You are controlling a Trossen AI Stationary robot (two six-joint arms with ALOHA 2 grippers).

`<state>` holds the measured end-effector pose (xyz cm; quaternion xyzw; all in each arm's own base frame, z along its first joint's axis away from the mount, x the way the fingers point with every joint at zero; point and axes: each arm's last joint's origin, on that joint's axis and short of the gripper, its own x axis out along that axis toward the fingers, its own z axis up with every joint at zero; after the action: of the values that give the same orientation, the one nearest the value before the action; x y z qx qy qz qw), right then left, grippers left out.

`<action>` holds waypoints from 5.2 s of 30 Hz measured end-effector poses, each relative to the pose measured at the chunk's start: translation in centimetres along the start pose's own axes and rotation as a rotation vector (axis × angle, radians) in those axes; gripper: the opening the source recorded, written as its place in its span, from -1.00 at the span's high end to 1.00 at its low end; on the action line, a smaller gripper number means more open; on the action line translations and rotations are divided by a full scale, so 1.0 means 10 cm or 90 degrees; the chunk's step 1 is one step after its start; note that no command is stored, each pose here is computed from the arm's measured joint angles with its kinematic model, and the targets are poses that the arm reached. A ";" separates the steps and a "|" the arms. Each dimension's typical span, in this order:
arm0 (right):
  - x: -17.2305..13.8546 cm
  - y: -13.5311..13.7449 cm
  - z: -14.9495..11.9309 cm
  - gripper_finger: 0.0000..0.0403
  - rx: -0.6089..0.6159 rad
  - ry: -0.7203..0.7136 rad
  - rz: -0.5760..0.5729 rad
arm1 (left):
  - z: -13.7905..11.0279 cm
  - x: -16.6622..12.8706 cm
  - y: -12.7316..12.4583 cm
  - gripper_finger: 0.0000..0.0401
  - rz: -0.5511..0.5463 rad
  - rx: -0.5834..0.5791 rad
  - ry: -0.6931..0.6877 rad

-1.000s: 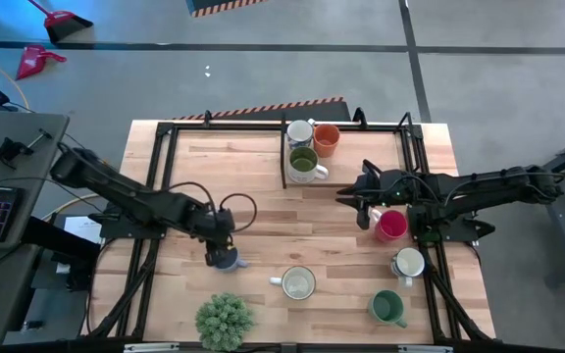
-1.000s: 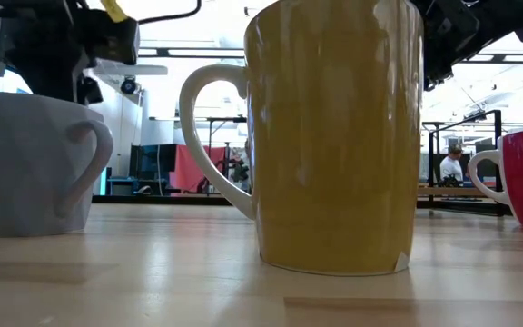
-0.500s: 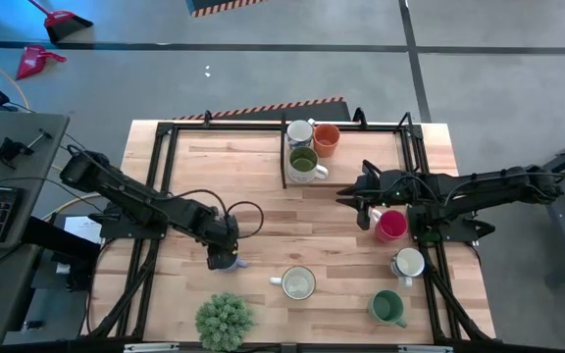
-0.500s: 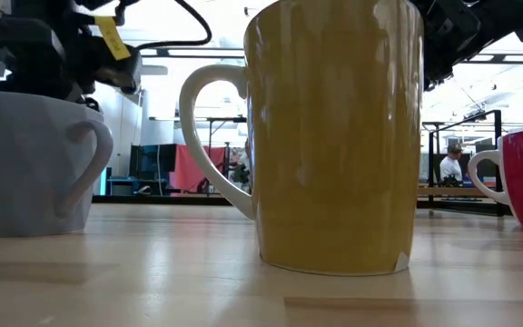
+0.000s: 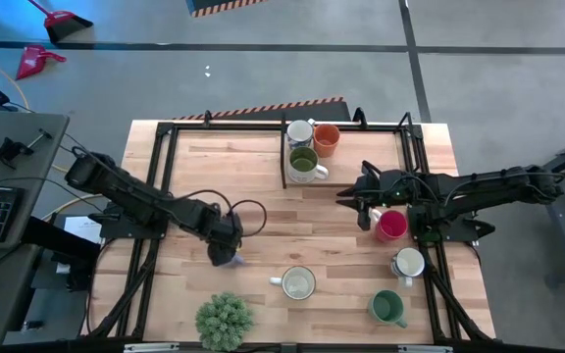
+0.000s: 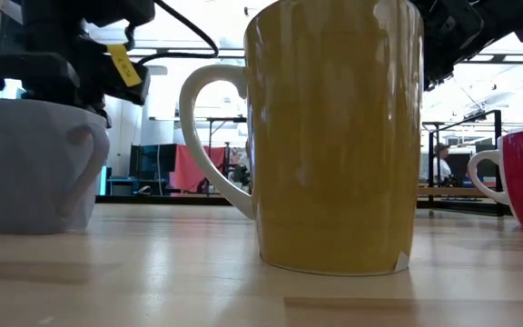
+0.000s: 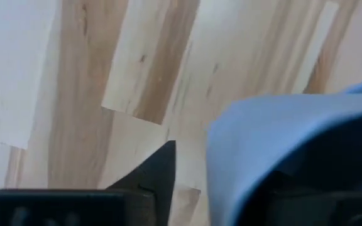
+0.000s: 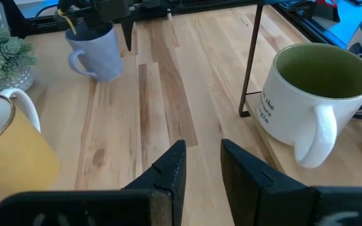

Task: Place coffee mugs
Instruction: Put the blue mug on the shelf

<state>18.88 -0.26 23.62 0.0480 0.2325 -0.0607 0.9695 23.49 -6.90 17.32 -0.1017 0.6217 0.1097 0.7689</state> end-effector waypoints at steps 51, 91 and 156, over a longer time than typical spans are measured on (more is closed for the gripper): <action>-0.64 -0.11 0.11 0.61 -0.041 -0.150 -0.113 | 2.31 -0.87 0.68 0.96 0.042 0.246 -0.252; -0.65 -0.11 0.13 0.61 -0.048 -0.162 -0.131 | 2.40 0.23 0.13 0.96 -0.042 0.302 -0.122; -0.62 -0.06 0.14 0.61 -0.062 -0.167 -0.022 | 1.60 -1.44 0.49 0.42 0.023 0.179 0.007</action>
<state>13.90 -0.41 27.69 -0.0114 0.1071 -0.0722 0.9916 34.05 1.81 34.63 0.0180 0.6370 0.0348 0.7699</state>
